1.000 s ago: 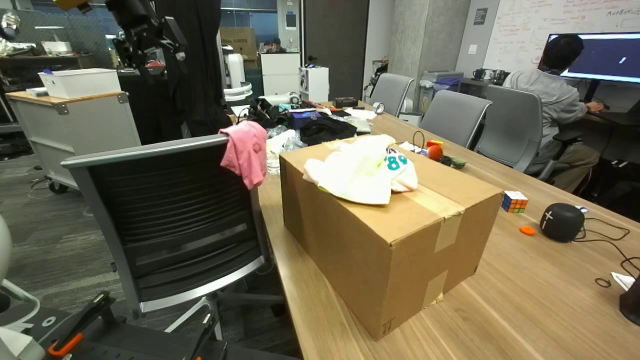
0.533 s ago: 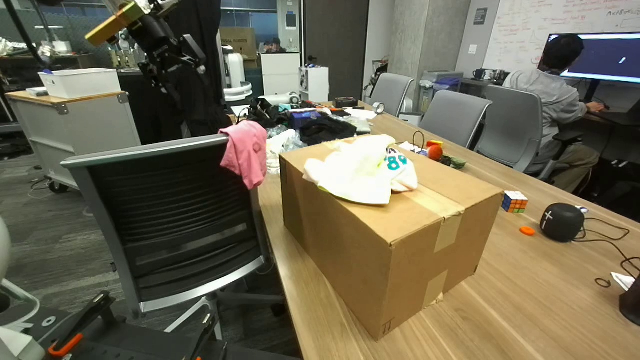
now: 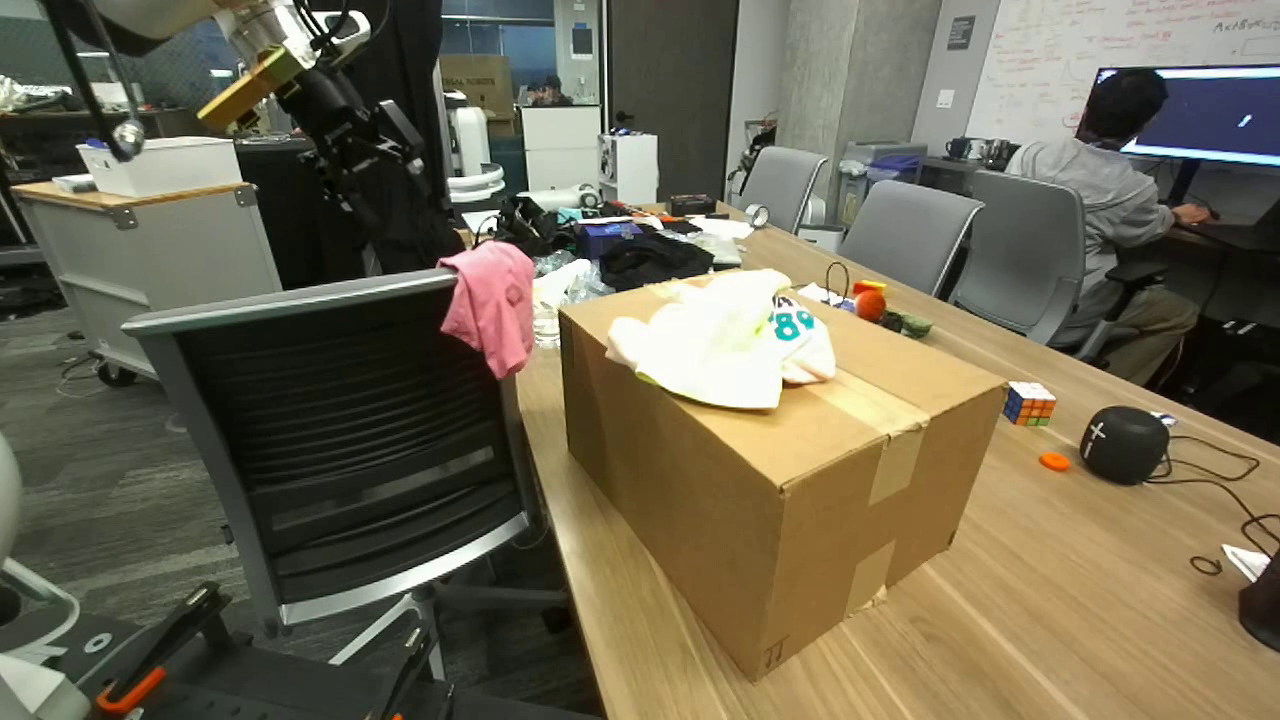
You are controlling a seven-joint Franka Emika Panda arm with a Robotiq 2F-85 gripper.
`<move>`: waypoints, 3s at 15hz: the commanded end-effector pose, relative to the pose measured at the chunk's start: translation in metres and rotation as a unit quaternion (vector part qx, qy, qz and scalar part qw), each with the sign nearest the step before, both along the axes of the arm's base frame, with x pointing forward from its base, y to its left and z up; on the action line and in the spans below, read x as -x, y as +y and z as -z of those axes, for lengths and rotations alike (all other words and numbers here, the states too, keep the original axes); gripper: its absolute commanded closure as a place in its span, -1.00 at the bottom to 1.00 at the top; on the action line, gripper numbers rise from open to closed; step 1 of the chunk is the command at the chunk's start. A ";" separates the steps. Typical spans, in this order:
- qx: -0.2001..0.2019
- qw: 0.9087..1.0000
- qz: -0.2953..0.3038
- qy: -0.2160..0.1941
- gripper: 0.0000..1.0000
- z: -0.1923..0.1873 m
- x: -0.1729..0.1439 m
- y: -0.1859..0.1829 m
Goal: Put the peach shirt, the green towel and the pink shirt on the top of the box
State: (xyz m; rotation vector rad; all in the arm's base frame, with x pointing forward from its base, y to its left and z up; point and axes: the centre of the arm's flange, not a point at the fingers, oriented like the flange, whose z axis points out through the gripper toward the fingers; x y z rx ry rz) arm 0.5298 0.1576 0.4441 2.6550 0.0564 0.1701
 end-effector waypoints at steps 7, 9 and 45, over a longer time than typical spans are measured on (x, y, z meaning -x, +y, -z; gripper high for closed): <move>-0.030 0.999 0.035 0.023 -1.00 0.022 -0.030 -0.011; -0.035 0.998 0.043 0.022 -1.00 0.023 -0.037 -0.017; -0.041 0.991 0.128 0.027 -1.00 0.076 -0.113 -0.084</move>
